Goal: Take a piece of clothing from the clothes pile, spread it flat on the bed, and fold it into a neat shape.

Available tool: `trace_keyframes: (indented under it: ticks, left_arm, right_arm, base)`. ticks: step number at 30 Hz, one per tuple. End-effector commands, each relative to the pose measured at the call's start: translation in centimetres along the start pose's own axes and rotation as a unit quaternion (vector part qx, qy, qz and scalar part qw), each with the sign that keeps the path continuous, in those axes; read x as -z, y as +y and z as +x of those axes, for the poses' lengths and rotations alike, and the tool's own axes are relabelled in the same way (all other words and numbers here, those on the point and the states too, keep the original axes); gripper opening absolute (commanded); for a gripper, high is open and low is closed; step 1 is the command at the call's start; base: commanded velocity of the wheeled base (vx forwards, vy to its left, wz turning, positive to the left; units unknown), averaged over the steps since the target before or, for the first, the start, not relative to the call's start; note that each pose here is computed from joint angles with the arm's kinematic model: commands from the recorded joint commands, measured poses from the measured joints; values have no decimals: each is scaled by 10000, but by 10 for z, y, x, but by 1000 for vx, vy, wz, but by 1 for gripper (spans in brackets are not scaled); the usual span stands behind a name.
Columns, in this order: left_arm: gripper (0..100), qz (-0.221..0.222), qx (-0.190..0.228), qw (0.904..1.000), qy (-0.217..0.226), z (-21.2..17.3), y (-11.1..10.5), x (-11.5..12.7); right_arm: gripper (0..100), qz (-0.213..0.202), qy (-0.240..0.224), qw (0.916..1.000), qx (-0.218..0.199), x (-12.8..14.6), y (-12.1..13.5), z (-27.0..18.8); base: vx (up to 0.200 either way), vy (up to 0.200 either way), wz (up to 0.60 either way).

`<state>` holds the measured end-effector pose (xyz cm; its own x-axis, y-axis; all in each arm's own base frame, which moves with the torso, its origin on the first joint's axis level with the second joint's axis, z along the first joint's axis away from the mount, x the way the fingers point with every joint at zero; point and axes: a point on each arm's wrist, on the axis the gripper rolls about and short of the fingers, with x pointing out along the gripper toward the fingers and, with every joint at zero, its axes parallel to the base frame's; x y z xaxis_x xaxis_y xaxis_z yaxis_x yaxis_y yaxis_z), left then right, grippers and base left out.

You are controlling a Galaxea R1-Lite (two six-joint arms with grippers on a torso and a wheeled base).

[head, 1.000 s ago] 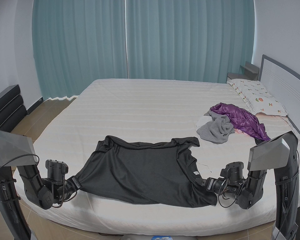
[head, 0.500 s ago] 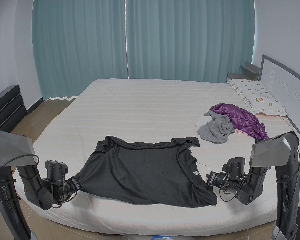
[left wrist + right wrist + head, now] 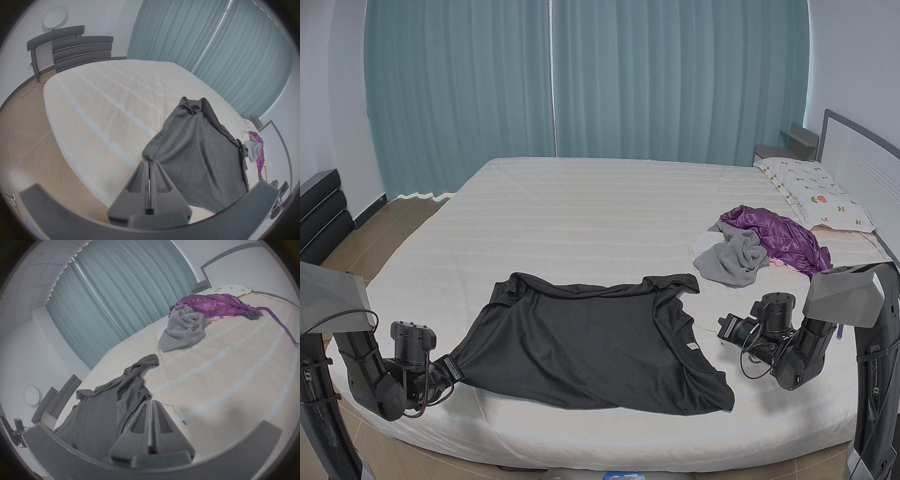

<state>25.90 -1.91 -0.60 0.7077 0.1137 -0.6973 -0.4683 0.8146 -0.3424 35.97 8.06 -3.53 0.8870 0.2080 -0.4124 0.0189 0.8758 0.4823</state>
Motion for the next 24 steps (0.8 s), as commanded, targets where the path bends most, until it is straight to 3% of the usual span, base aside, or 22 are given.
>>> trace_keyframes:
  ticks: [1,2,3,15,24]
  left_arm:
    - [0,0,-6,10000,13,0,0,1]
    - [0,8,-12,10000,8,0,0,1]
    - [0,8,-6,10000,13,0,0,1]
    - [0,11,2,10000,-1,0,0,0]
    - [0,8,12,10000,-13,-1,0,0]
  right_arm:
    - [0,-2,-33,10000,-6,1,0,5]
    - [0,-12,65,10000,10,4,-2,2]
    - [100,-15,96,10000,3,6,-1,1]
    - [100,23,1159,9919,-511,21,-6,-51]
    - [100,-180,1750,9828,-567,41,-14,-67]
  base:
    - [0,0,0]
    - [0,0,0]
    - [0,0,0]
    - [0,0,0]
    - [0,0,0]
